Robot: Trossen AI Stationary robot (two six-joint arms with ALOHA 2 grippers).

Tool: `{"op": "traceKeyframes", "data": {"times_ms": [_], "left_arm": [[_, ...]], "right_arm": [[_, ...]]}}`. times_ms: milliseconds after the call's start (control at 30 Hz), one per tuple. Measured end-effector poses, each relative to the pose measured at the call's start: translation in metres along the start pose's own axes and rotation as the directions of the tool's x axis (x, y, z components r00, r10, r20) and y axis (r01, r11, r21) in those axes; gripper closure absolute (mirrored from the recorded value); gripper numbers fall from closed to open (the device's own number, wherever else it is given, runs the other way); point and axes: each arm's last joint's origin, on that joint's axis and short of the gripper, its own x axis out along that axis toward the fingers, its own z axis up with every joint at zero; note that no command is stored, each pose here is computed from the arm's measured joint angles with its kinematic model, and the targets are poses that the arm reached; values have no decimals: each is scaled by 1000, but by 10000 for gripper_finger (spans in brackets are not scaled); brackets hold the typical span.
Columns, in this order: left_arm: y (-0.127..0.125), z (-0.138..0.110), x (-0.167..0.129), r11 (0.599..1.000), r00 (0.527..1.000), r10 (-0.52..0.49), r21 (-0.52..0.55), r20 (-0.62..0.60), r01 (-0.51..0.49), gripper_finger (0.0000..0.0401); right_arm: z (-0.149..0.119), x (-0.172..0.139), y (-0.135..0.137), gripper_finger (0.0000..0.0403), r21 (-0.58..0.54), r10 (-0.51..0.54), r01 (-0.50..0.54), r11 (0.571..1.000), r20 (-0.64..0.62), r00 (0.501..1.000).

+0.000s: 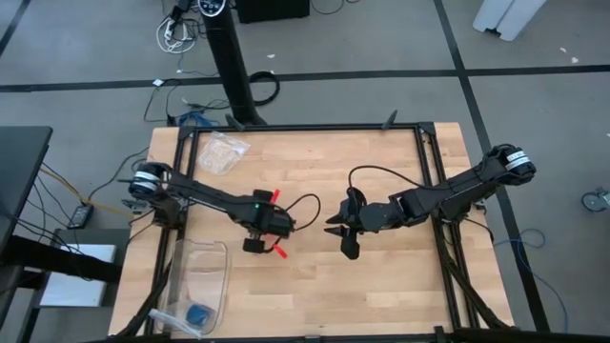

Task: Roll bandage
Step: Roll the pink bandage, then open the zip lock bag

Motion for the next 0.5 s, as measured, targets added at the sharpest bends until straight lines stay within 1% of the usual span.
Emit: {"op": "traceKeyframes", "data": {"times_ms": [200, 367, 500], "left_arm": [[3, 11, -17, 1000, 999, -16, -7, 52, 17, 326], [7, 20, -32, 1000, 994, -16, -15, 104, 18, 324], [8, 22, -38, 1000, 993, -14, 5, 120, 13, 323]], "right_arm": [[0, 0, 0, 284, 0, 2, -2, 1000, -1, 1000], [-1, 0, 1, 284, -3, 4, -4, 1000, -4, 1000], [-2, 0, 0, 284, -7, -1, 1, 1000, -15, 1000]]}}
